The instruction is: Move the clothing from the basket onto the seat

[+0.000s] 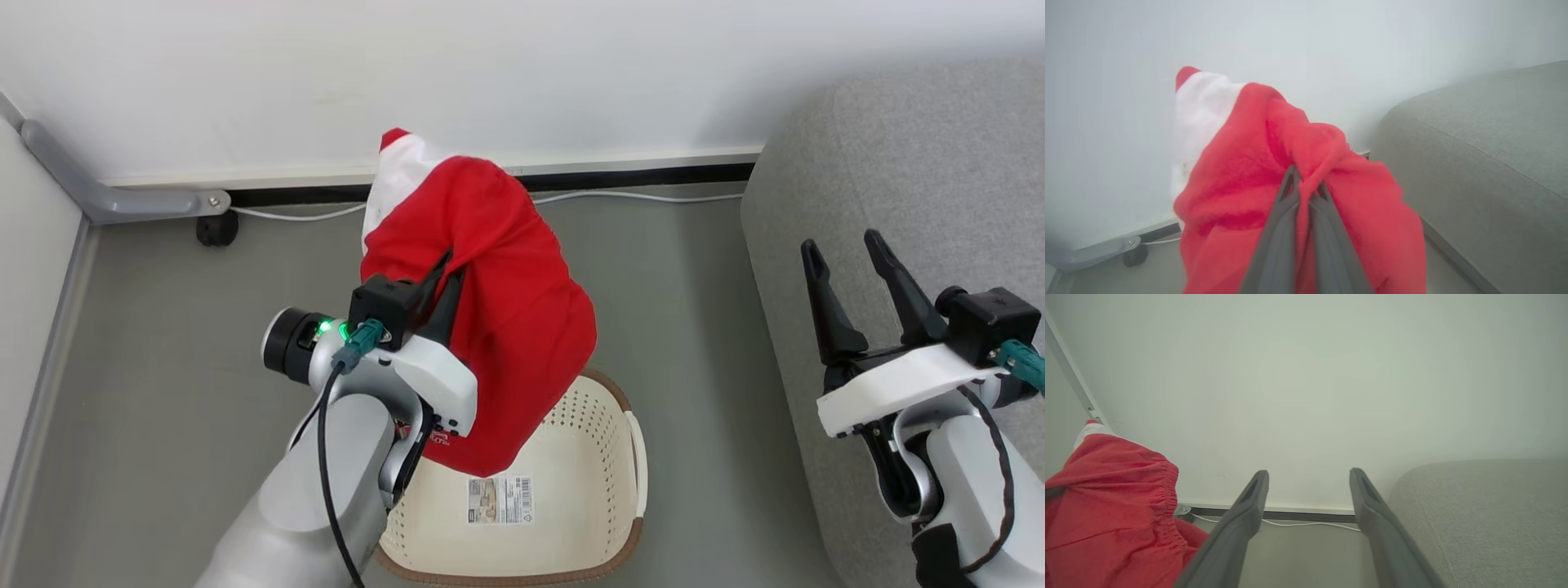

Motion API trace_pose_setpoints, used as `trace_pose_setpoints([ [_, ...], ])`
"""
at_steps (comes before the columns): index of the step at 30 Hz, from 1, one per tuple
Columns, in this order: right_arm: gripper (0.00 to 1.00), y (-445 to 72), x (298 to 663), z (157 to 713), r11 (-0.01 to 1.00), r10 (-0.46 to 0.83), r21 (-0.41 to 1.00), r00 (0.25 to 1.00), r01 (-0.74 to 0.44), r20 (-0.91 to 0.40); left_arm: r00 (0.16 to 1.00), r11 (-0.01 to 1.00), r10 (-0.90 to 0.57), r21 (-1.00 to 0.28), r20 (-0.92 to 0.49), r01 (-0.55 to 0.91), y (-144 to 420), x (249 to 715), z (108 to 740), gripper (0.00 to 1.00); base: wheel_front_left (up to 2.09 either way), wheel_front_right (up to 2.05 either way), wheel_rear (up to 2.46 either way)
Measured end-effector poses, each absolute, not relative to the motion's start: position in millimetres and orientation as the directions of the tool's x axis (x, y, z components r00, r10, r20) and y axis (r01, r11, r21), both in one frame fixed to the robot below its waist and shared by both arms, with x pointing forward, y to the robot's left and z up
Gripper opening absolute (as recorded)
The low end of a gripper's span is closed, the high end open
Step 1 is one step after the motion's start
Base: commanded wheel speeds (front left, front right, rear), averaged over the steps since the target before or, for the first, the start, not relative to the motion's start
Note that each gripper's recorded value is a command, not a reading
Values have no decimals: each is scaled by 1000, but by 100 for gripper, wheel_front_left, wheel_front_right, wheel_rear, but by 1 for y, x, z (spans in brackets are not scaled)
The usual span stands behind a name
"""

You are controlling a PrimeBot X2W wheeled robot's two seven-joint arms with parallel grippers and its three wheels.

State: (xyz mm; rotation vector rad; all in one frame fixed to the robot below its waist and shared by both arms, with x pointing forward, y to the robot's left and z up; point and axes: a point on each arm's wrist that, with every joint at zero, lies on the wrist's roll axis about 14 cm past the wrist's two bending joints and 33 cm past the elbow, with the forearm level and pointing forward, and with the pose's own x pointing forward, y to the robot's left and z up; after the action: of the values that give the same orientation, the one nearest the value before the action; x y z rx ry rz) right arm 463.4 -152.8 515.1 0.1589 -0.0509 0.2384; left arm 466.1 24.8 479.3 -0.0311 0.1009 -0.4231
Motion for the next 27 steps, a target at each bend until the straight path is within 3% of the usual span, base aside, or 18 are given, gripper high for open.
trace_pose_setpoints([
  [13, 100, -146, 433, 506, 957, 226, 176, 973, -230, 38, 871, 882, -457, -34, 178, 470, 14, 458, 578, 0, 0, 0, 0],
  [27, 100, -144, 428, 504, 956, 225, 187, 974, -227, 32, 832, 862, -486, -7, 269, 506, 6, 456, 612, 0, 0, 0, 0],
])
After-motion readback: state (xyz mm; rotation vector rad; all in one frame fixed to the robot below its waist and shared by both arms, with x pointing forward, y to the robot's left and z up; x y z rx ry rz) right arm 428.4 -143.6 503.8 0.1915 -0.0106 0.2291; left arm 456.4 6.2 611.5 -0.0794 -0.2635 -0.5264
